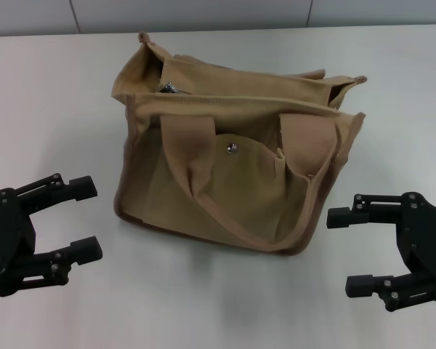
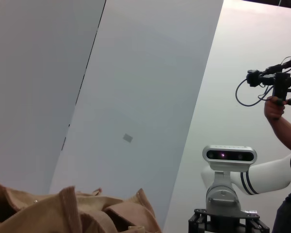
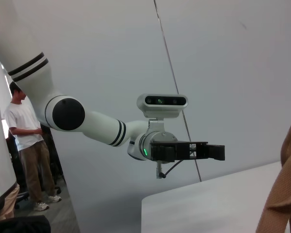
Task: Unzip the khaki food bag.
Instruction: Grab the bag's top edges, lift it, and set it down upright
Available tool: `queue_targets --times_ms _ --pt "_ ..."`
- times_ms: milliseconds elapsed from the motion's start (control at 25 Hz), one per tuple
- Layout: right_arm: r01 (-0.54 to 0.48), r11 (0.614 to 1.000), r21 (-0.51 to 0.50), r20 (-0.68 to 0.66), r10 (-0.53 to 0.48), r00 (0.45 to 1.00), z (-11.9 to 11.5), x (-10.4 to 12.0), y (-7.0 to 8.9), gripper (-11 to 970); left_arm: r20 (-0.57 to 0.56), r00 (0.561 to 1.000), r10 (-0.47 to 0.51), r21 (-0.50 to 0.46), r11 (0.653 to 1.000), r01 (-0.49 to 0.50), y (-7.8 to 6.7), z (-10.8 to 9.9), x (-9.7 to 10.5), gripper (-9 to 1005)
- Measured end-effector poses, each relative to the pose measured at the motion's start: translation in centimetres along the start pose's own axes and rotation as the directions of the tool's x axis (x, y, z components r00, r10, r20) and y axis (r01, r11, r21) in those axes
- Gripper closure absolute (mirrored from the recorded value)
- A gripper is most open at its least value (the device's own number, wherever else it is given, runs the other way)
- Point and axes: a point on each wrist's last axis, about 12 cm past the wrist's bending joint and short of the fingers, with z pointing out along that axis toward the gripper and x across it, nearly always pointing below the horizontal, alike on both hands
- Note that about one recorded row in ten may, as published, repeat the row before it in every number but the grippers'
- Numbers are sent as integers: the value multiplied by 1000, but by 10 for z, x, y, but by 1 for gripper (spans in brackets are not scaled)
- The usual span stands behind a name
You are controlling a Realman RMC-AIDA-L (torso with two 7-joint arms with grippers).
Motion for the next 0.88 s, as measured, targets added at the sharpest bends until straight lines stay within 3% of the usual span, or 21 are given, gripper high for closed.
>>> queue_targets --times_ms 640,880 --pt "3 1000 4 0 -3 1000 2 0 -1 154 5 1000 24 -15 1000 -24 2 5 4 141" --pt "2 1000 5 0 -2 1000 2 1 -1 155 46 998 49 -148 988 -42 15 13 5 142"
